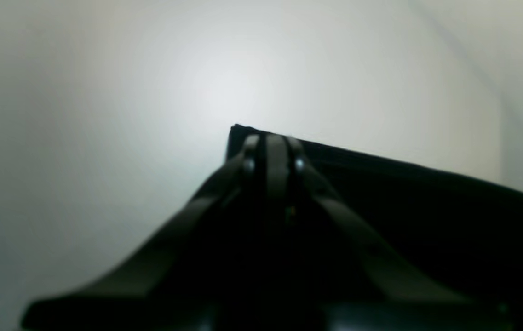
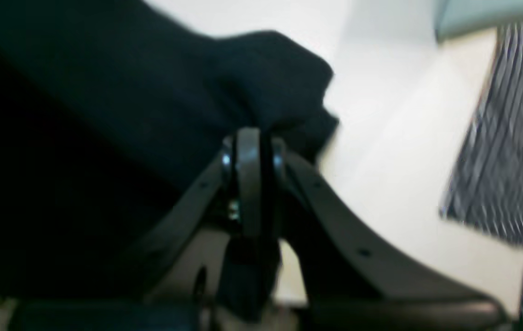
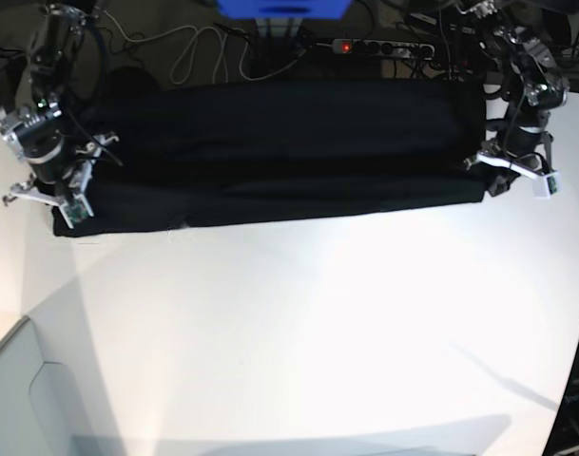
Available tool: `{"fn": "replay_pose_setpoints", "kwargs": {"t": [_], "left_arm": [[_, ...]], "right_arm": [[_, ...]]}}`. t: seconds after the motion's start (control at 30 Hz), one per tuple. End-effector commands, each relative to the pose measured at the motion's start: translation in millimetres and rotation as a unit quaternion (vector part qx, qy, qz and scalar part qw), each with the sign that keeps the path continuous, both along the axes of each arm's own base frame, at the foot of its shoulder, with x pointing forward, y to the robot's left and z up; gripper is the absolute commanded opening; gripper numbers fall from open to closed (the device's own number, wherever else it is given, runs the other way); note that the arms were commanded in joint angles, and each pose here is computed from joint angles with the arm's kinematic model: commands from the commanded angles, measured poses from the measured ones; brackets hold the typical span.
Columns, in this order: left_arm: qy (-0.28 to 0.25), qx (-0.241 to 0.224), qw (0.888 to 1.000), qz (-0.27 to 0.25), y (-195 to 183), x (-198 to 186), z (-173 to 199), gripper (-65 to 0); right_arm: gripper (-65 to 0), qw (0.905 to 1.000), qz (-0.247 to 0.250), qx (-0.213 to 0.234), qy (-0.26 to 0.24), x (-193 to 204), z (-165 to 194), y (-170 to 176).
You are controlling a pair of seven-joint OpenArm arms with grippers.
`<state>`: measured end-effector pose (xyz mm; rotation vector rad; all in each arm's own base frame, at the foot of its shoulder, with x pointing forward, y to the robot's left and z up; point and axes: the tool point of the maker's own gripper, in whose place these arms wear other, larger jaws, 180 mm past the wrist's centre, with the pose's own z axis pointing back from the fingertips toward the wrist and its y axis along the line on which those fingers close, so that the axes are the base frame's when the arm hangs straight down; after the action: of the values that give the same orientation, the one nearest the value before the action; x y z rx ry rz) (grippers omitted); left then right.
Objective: Fold the T-shirt properly
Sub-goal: 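Hold the folded strip with both grippers and straighten it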
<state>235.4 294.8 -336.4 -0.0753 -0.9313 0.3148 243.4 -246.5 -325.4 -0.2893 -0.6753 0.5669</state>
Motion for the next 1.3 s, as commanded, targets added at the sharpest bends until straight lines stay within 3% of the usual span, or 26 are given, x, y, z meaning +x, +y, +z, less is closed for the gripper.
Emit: {"fn": "replay_pose_setpoints", "kwargs": {"t": [0.0,0.2,0.4,0.57,0.77,1.27], "left_arm": [[-0.02,0.011,1.0,-0.003,4,4,11,-65.0],[-0.01,0.013,1.0,-0.003,5,-2,8,-65.0],[0.004,0.014,1.0,-0.002,7,-10,1,-65.0],[-0.006,0.023,0.999,0.037,31,-18,9,-65.0],[-0.008,0.025,0.999,0.047,37,-21,11,-65.0],[0.038,-0.017,0.997,0.066,35,-39,-28,-65.0]], "right_arm": [[-64.8,0.9997,0.016,-0.011,-0.013,2,10,-3],[-64.8,0.9996,-0.016,-0.023,0.0,-14,8,-25],[-64.8,0.9994,-0.013,-0.018,0.028,-31,-6,-22],[-64.7,0.9992,-0.017,-0.007,0.034,-36,-12,-16],[-64.6,0.9983,-0.003,0.005,0.057,-43,-27,-5],[-64.5,0.9959,-0.006,0.033,0.084,-52,-54,-6]]}}
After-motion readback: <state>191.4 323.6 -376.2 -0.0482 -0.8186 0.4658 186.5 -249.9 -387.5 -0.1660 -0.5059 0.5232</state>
